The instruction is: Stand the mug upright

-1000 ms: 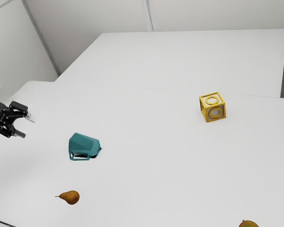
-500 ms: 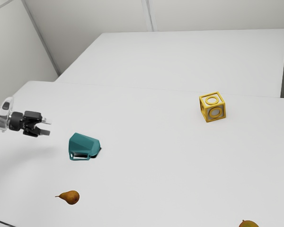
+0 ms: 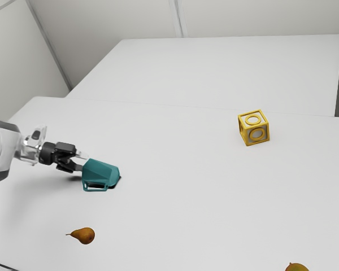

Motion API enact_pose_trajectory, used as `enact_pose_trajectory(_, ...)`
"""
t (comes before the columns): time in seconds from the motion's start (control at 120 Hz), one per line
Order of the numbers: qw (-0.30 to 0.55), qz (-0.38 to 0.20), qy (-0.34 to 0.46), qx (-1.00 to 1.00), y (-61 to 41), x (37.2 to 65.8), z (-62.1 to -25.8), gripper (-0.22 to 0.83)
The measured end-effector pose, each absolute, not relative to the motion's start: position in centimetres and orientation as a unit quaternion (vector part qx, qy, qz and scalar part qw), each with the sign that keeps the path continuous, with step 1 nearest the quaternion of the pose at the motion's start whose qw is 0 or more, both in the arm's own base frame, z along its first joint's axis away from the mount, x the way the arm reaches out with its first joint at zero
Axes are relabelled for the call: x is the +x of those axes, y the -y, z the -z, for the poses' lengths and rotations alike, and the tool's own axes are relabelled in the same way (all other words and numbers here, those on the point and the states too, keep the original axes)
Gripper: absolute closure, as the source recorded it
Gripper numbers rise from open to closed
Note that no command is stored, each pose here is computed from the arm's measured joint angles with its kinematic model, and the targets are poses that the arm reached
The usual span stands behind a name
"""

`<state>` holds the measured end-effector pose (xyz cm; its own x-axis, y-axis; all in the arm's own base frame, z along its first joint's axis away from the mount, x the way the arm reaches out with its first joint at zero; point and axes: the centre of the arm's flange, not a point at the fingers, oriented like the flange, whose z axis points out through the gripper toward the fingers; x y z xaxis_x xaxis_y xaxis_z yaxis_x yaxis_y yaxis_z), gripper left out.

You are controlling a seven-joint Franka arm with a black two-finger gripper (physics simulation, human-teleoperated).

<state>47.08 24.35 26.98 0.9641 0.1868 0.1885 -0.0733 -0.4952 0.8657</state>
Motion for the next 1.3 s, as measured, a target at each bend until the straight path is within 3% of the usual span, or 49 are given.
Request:
enact_pose_trajectory(0.467,0.495,-0.129,-0.031,0.859,-22.0,47.1,-26.2,0.03)
enact_pose_trajectory(0.575,0.492,-0.13,-0.033,0.86,-22.0,47.0,-26.0,0.17)
enact_pose_trajectory(0.742,0.49,-0.131,-0.034,0.861,-21.7,47.2,-26.0,0.51)
enact_pose_trajectory(0.825,0.489,-0.131,-0.035,0.861,-21.7,47.3,-26.0,0.61)
enact_pose_trajectory(1.175,0.494,-0.146,-0.027,0.857,-21.3,48.0,-27.8,0.75)
enact_pose_trajectory(1.3,0.499,-0.157,-0.014,0.852,-20.2,48.9,-29.2,0.75)
